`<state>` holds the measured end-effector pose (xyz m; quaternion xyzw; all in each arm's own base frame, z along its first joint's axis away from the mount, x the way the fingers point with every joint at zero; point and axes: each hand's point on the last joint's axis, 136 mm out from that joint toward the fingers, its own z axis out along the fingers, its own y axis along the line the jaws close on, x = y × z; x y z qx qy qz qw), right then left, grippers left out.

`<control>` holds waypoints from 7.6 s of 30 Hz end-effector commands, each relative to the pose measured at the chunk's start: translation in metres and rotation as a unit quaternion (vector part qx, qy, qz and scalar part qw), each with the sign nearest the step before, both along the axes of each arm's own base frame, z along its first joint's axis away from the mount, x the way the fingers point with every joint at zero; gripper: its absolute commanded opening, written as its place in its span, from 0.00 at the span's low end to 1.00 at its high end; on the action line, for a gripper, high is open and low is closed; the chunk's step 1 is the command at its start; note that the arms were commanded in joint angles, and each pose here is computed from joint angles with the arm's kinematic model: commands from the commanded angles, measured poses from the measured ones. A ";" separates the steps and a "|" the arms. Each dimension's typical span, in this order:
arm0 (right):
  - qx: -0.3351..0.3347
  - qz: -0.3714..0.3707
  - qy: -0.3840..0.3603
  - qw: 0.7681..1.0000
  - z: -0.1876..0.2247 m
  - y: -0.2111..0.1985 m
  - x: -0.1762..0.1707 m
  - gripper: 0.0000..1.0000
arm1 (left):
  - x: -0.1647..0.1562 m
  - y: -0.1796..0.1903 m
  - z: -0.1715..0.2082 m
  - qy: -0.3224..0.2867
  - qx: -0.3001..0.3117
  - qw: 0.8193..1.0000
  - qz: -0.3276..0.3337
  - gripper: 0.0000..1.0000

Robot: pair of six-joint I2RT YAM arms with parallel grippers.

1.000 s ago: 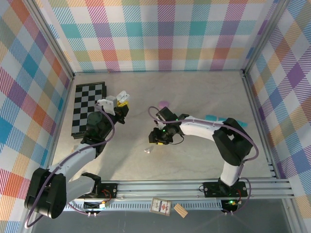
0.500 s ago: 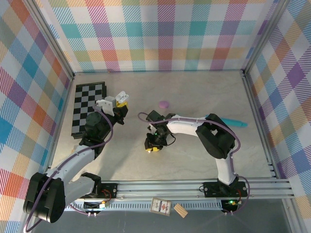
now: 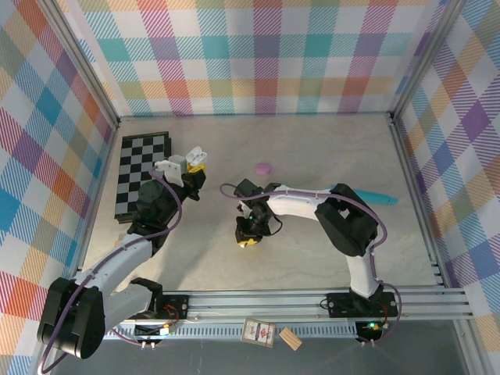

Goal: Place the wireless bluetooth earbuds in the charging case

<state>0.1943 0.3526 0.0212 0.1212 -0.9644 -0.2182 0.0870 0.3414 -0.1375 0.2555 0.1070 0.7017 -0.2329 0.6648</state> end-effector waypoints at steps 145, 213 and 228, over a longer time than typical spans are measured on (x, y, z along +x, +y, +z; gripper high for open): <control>-0.007 0.030 -0.412 0.911 0.170 -0.059 0.077 0.25 | -0.028 -0.055 -0.012 0.001 0.046 0.984 -0.174 0.19; 0.175 0.065 -0.497 0.847 0.270 -0.045 0.058 0.57 | -0.084 -0.160 -0.002 -0.026 0.047 0.916 -0.397 0.18; 0.112 0.009 -0.492 0.864 0.237 -0.068 0.084 0.86 | -0.090 -0.158 0.004 -0.032 0.042 0.914 -0.402 0.18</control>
